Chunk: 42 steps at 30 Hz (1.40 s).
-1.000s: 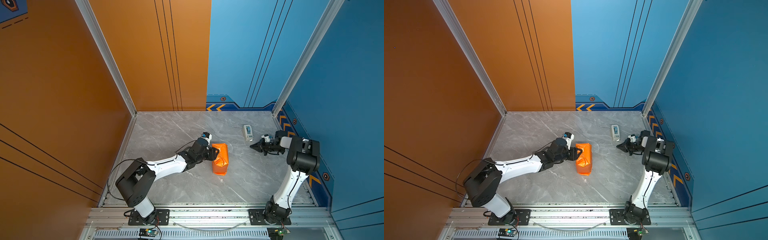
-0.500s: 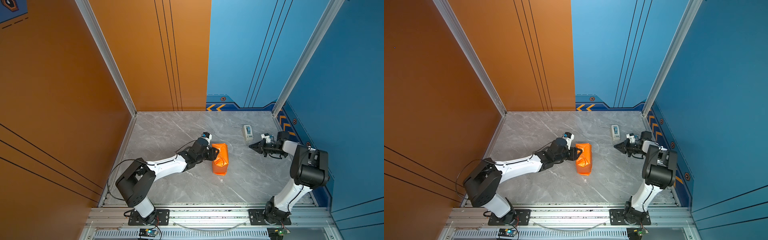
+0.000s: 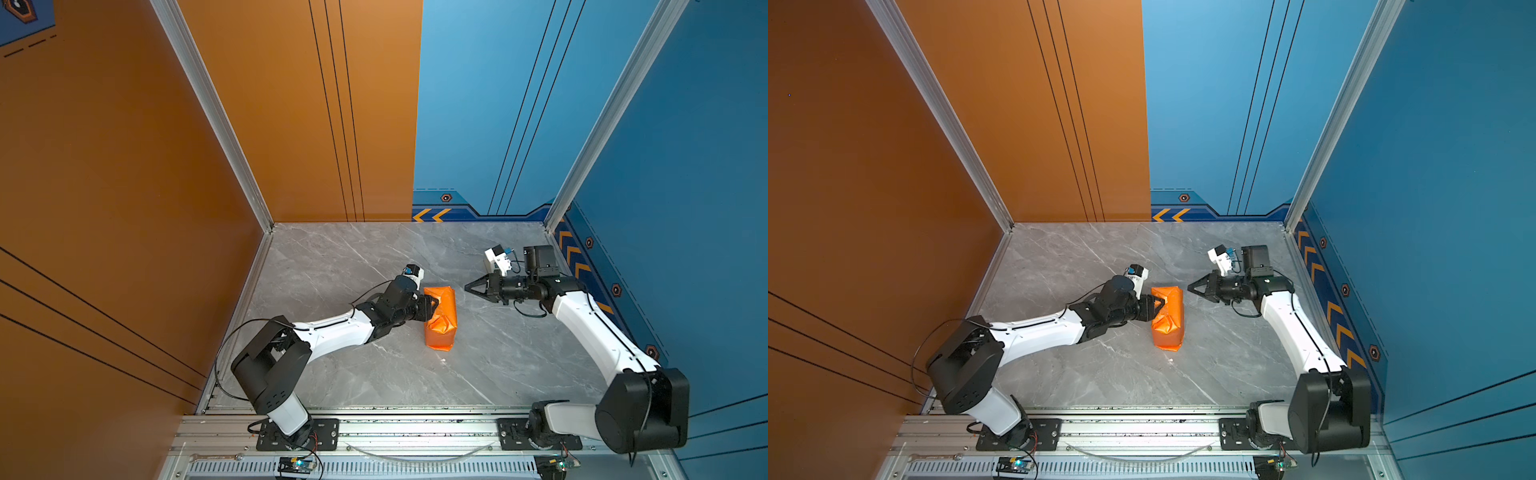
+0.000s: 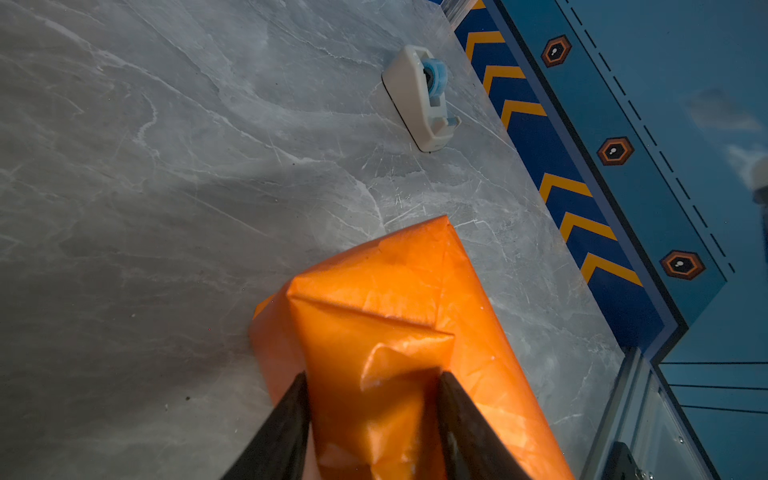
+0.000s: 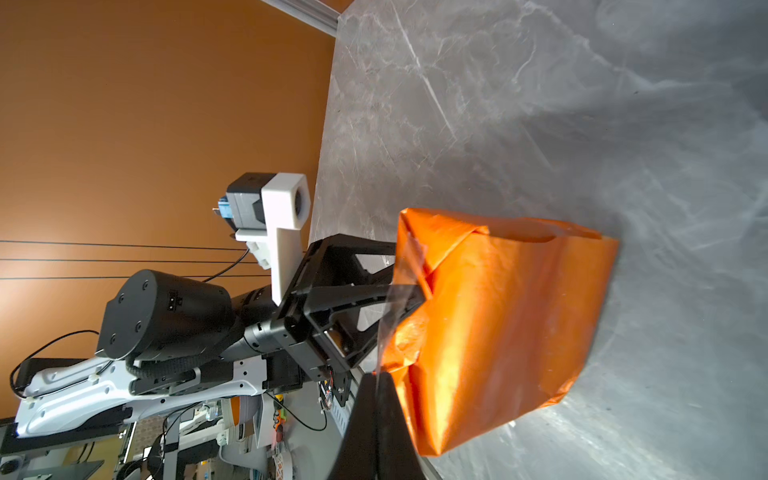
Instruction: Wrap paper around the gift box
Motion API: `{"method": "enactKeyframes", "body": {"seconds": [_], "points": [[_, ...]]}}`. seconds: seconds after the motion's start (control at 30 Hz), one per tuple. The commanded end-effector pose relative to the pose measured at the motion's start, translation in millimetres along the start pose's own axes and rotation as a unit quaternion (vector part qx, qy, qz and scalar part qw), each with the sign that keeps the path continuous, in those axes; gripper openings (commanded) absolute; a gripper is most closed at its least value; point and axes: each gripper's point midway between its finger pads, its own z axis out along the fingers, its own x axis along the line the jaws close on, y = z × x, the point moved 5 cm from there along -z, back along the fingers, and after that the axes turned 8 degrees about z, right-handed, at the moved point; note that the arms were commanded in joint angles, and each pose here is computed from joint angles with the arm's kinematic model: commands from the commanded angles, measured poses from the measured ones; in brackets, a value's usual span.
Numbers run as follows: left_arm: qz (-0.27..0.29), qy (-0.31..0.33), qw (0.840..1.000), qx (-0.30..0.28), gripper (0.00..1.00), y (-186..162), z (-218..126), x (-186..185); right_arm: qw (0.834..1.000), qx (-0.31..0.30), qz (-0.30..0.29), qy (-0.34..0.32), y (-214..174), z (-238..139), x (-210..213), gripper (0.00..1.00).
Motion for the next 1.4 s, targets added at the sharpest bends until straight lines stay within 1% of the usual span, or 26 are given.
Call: {"method": "enactKeyframes", "body": {"seconds": [0.0,0.1,0.17,0.27,0.47,0.73,1.13,1.37], "points": [[0.011,0.078,0.993,0.089,0.5,-49.4,8.5,33.8,0.998,-0.012,0.063,-0.024,-6.2,19.8,-5.4,0.0],[0.01,0.076,0.993,0.09,0.5,-50.2,8.3,33.6,0.997,0.009,0.062,-0.041,-16.2,34.9,-3.8,0.0],[0.012,0.075,0.993,0.089,0.5,-50.3,7.9,33.4,0.996,0.01,0.067,-0.054,-19.7,41.4,-4.0,0.0],[0.011,0.075,0.993,0.088,0.5,-49.4,7.4,34.0,0.995,-0.005,0.087,-0.051,-24.1,46.8,-2.3,0.0],[0.009,0.075,0.993,0.086,0.5,-50.2,6.9,34.8,0.991,-0.047,0.115,-0.055,-30.4,44.1,-7.5,0.0],[0.01,0.073,0.993,0.087,0.5,-50.7,7.5,34.4,0.989,-0.049,0.133,-0.05,-40.9,55.6,-8.5,0.0],[0.01,0.072,0.994,0.085,0.5,-49.1,8.0,33.9,0.984,-0.058,0.139,-0.092,-46.8,61.1,-28.0,0.0],[0.011,0.07,0.994,0.085,0.5,-48.5,9.3,33.1,0.985,-0.048,0.138,-0.091,-48.7,68.5,-30.8,0.0]]}}
